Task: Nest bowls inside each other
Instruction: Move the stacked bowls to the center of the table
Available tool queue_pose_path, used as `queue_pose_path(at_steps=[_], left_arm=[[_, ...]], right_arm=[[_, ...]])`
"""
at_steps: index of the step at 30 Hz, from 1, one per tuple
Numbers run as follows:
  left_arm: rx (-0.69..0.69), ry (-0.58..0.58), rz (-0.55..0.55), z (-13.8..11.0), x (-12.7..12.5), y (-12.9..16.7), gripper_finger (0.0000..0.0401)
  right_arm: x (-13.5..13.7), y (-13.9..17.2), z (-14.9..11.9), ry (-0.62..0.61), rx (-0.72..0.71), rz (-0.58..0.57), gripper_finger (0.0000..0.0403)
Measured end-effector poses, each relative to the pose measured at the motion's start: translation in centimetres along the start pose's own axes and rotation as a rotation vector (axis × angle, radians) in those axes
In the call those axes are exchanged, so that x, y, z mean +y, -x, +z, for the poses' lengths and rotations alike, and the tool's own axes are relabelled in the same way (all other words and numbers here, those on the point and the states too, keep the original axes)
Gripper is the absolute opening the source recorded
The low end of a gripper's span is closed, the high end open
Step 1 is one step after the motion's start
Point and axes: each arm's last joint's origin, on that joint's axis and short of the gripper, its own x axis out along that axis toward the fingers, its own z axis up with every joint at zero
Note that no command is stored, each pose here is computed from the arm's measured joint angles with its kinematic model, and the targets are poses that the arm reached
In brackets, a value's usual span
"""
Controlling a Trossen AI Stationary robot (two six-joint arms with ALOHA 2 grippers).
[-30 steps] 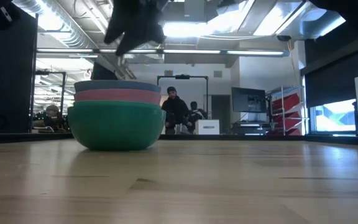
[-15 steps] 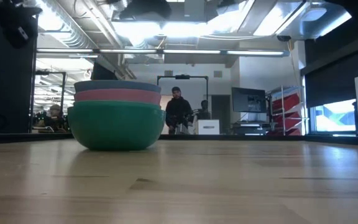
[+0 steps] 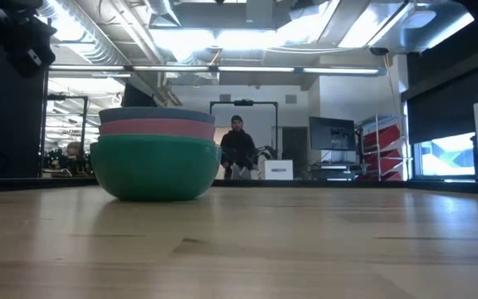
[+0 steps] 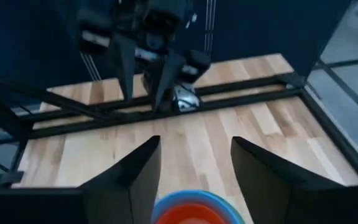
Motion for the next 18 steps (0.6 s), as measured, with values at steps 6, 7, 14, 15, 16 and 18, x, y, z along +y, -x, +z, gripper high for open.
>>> queue_pose_path(at_steps=[6,7,14,15,16,18], left_arm=[[0.011,-0.005,-0.003,-0.2,0.2,-0.3,0.0142],[0.01,-0.004,-0.003,-0.2,0.2,-0.3,0.0142],[0.016,-0.008,-0.002,-0.3,0.2,-0.3,0.0142],[0.017,-0.007,-0.002,-0.3,0.2,-0.3,0.0142],[0.017,-0.006,-0.002,-0.3,0.2,-0.3,0.0142],[0.018,-0.006,-0.001,-0.3,0.2,-0.3,0.0142]], right_arm=[[-0.3,1.6,1.0,-0.003,-0.067,0.01,0.0161],[-0.5,2.3,1.4,-0.007,-0.09,0.003,0.0162],[-1.2,7.3,1.4,-0.03,-0.188,-0.056,0.0166],[-1.3,7.9,1.0,-0.046,-0.202,-0.07,0.0166],[-1.5,8.5,0.5,-0.058,-0.221,-0.076,0.0166],[-1.9,9.7,-0.7,-0.099,-0.282,-0.084,0.0166]])
